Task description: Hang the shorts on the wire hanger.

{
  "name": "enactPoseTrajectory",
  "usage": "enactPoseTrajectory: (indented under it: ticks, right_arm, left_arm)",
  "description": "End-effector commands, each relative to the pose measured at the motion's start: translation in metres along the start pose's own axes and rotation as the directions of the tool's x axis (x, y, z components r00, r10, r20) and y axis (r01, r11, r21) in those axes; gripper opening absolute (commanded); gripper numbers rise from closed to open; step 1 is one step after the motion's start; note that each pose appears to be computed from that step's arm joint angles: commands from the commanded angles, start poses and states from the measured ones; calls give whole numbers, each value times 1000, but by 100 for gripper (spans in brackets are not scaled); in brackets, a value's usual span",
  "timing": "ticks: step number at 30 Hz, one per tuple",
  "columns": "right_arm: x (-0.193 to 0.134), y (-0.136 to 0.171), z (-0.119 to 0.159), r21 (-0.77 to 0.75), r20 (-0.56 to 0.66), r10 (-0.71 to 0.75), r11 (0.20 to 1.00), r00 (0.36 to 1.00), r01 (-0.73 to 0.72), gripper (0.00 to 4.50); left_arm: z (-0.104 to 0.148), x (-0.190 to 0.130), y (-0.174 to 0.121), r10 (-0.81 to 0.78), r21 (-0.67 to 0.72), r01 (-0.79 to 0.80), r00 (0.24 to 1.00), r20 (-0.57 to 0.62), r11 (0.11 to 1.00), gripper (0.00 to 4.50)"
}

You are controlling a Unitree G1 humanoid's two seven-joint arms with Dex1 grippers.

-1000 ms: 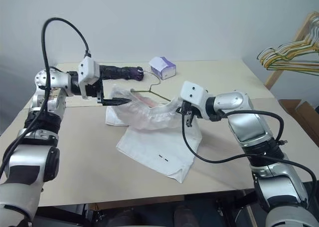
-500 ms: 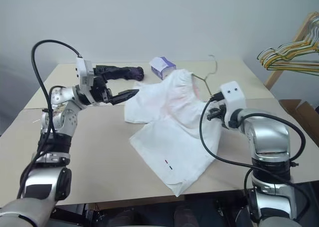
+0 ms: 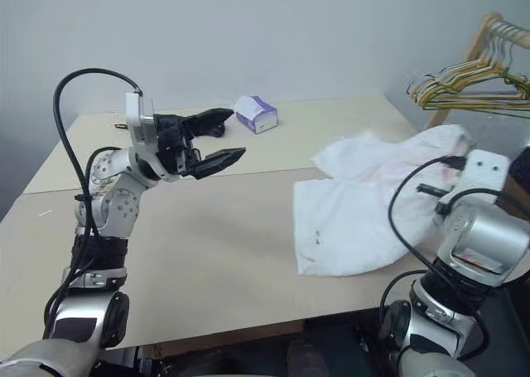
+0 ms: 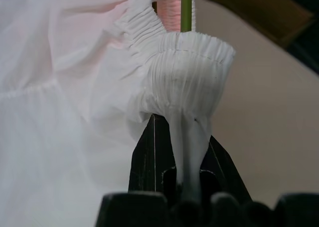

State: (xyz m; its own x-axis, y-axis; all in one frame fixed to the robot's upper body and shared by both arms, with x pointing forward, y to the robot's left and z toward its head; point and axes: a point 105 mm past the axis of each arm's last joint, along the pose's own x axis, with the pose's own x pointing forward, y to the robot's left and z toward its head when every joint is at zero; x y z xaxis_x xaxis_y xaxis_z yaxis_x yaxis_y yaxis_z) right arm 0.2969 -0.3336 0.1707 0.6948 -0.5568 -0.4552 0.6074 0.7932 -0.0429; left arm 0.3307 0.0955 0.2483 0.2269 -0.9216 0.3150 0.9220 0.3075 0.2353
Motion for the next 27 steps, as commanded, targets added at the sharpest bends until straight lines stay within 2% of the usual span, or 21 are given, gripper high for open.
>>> enactPoseTrajectory:
  ticks: [1, 5, 11, 16, 21, 27]
  right_arm:
    - [-6, -15, 27, 22, 119, -136, 991, 984, 134, 0]
    - [-2, -21, 53, 132, 169, -218, 971, 961, 197, 0]
    - [11, -32, 88, 321, 158, -251, 928, 955, 190, 0]
    - [12, -56, 115, 411, 181, -316, 885, 931, 220, 0]
    - [17, -75, 122, 476, 143, -325, 851, 935, 223, 0]
    - [26, -83, 124, 539, 73, -229, 828, 971, 155, 0]
  left_arm:
    - [12, 1, -3, -6, 34, 4, 999, 43, 999, 446]
    - [5, 2, -7, -12, 35, 11, 1000, 18, 999, 446]
    - [-2, 7, -12, -19, 46, 19, 1000, -10, 999, 446]
    - [1, 6, -11, -17, 57, 18, 1000, -13, 998, 446]
    - [2, 5, -11, -17, 62, 18, 1000, -21, 998, 446]
    - [0, 5, -12, -26, 57, 27, 999, -30, 998, 446]
